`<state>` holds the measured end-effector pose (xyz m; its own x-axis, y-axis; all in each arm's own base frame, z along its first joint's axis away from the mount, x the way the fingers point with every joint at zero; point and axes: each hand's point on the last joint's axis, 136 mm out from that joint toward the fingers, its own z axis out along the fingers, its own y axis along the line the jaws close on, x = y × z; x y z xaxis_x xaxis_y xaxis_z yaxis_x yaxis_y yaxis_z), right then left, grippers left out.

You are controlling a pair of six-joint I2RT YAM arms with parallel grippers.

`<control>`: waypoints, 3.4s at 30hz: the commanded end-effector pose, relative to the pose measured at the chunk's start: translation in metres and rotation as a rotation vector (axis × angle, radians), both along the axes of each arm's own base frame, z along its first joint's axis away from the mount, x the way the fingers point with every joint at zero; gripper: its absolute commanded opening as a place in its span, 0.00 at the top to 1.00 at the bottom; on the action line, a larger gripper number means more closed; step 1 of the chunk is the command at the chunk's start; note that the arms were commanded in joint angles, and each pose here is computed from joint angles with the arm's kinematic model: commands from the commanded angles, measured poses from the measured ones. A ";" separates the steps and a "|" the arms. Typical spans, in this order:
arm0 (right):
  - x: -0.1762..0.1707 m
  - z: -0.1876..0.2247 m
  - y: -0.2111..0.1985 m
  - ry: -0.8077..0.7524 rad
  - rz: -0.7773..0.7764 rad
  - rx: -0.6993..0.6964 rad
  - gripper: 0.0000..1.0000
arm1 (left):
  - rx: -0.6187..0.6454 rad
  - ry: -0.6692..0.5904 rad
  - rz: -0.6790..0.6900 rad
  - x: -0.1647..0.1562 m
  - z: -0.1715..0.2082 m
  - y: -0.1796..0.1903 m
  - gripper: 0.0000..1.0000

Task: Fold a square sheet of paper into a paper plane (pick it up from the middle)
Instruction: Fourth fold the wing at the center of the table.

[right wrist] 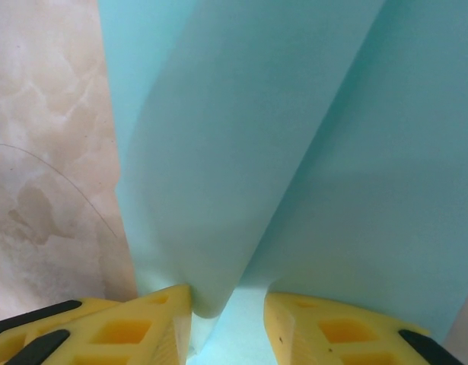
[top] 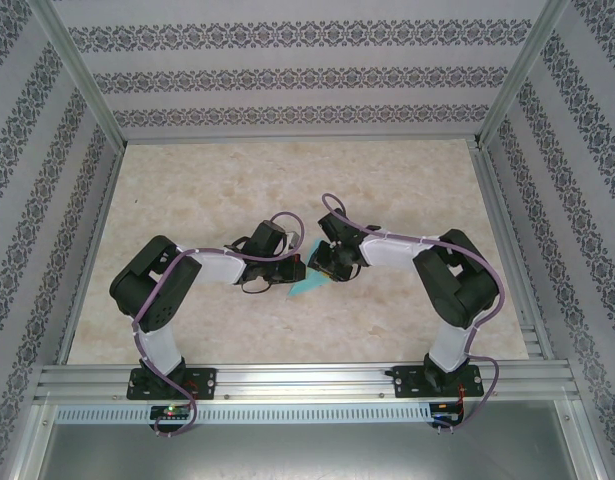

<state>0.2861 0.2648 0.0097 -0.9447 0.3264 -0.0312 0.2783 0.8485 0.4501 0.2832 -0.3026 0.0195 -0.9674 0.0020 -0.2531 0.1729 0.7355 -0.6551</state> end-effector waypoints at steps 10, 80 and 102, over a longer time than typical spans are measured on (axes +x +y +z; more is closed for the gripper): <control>0.015 0.063 -0.018 -0.285 0.047 0.031 0.74 | 0.150 0.082 -0.020 -0.024 -0.036 0.024 0.99; 0.049 -0.018 -0.039 -0.272 0.106 0.049 1.00 | 0.246 0.189 -0.018 -0.043 -0.062 0.042 1.00; 0.098 0.054 -0.082 -0.442 0.043 0.043 1.00 | 0.238 0.191 -0.032 -0.044 -0.060 0.040 1.00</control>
